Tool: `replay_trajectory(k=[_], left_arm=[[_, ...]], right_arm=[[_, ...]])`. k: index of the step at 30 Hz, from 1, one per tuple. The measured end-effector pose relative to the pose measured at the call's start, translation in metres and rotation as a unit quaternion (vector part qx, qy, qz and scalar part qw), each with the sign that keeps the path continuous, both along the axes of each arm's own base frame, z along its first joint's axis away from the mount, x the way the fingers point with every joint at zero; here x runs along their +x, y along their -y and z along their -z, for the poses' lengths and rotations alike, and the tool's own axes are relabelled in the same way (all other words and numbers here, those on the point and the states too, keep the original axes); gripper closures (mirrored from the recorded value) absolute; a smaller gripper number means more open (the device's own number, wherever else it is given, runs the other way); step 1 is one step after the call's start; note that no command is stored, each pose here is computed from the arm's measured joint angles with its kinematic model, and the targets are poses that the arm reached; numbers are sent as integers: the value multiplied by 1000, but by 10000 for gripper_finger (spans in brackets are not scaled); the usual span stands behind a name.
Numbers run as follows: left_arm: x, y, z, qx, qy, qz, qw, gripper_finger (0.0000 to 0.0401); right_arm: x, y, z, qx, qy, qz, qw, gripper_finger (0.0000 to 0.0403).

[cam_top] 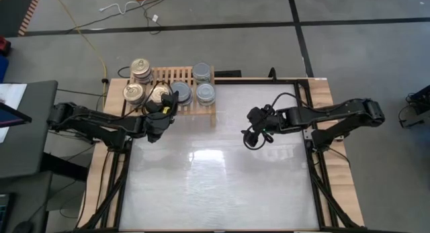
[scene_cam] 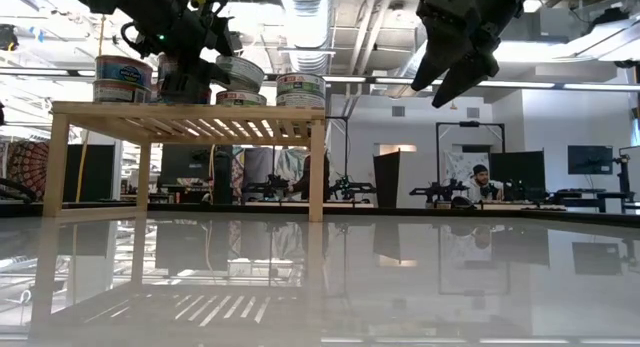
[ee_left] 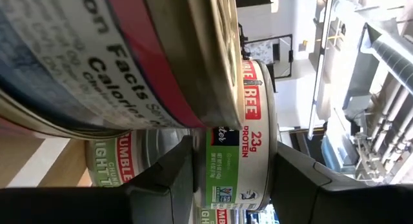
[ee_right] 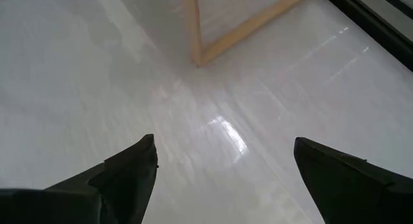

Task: Stack canned seafood by type on shelf
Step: Stack the green tuna can on top of the bottom left green tuna can on the shelf

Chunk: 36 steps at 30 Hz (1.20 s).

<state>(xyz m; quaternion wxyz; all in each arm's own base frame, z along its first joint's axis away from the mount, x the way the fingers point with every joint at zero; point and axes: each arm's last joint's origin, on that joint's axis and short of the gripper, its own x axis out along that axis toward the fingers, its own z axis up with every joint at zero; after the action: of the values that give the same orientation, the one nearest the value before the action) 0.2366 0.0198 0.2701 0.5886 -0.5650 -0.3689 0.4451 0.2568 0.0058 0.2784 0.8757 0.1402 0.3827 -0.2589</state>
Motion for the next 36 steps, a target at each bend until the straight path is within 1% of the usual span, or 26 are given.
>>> replay_trajectory(k=[7, 12, 19, 23, 25, 30, 36], left_arm=[[0, 0, 1, -3, 0, 7, 1000, 242], [1, 1, 1, -7, -2, 25, 1000, 242], [1, 1, 1, -4, -11, 29, 1000, 242], [2, 1, 2, -9, -17, 54, 998, 242], [3, 1, 2, -6, -26, 56, 998, 242], [2, 1, 2, -13, -8, 48, 999, 242], [1, 1, 4, -17, -6, 35, 999, 242]], right_arm=[[0, 0, 0, 0, 0, 0, 1000, 19], [0, 0, 0, 0, 0, 0, 1000, 19], [0, -2, 0, 1, 1, -4, 1000, 19], [0, -8, 0, 1, 1, -14, 1000, 19], [0, -10, 0, 1, 1, -19, 1000, 19], [-1, -15, 0, 1, 1, -28, 1000, 19], [-1, -15, 0, 1, 1, -29, 1000, 19]])
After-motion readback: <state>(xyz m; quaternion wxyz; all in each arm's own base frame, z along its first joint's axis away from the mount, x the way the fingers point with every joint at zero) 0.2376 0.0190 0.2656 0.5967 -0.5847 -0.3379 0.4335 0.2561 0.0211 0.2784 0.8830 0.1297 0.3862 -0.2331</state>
